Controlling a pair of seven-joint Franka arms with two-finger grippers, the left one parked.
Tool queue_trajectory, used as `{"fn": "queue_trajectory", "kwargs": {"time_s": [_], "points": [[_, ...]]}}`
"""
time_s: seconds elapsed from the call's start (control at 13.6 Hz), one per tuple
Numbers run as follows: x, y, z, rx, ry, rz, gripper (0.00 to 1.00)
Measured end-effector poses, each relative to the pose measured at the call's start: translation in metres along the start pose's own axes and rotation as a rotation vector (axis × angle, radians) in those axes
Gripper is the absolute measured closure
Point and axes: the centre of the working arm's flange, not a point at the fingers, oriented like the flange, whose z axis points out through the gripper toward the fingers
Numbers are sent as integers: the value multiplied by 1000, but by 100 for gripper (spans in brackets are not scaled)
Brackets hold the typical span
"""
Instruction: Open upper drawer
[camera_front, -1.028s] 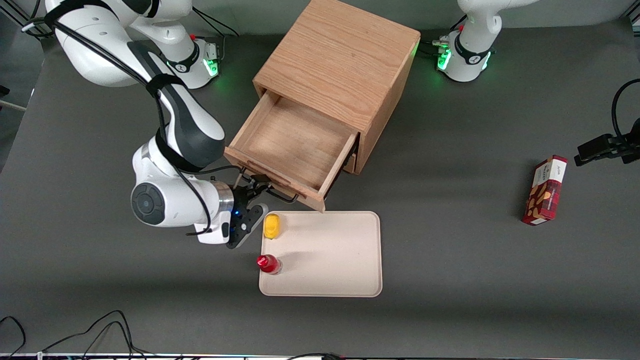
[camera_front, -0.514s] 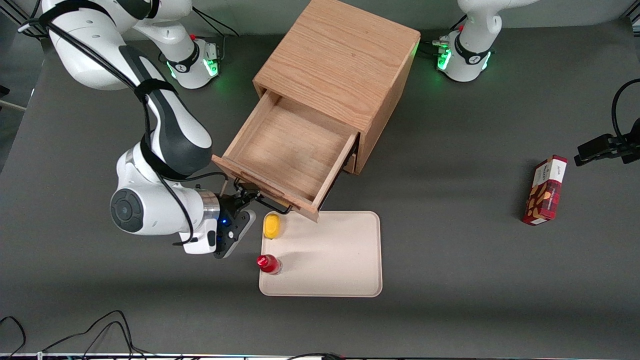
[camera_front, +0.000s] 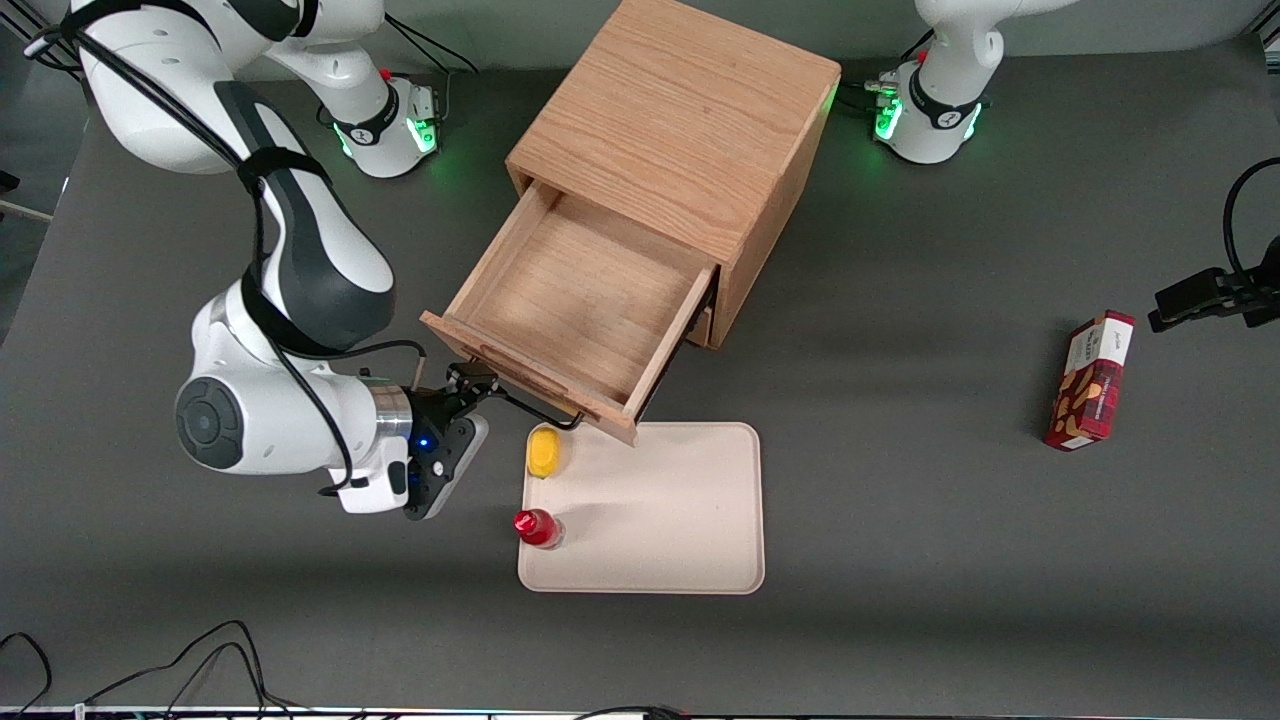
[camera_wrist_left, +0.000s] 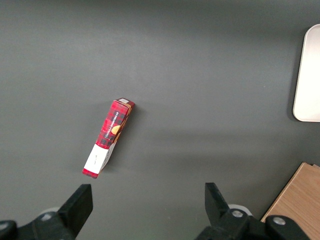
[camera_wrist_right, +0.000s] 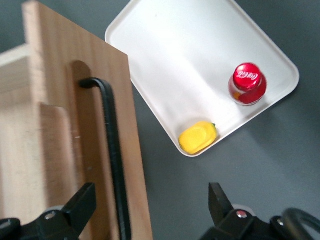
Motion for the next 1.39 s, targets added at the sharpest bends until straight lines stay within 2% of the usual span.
{"fn": "queue_trajectory", "kwargs": {"time_s": [0.15, 0.29, 0.44, 0.59, 0.66, 0.81, 0.88, 1.03, 1.39], "points": [[-8, -36, -59, -42, 7, 103, 0], [-31, -84, -124, -149, -5, 300, 0], [-64, -117, -174, -230, -17, 500, 0], [-103, -116, -219, -286, 19, 684, 0], [-123, -112, -236, -300, 17, 753, 0], [-168, -108, -255, -306, -64, 863, 0], [-186, -105, -259, -310, -84, 902, 0], [-217, -100, -250, -318, -100, 967, 0], [-281, -104, -175, -357, -23, 1022, 0]]}}
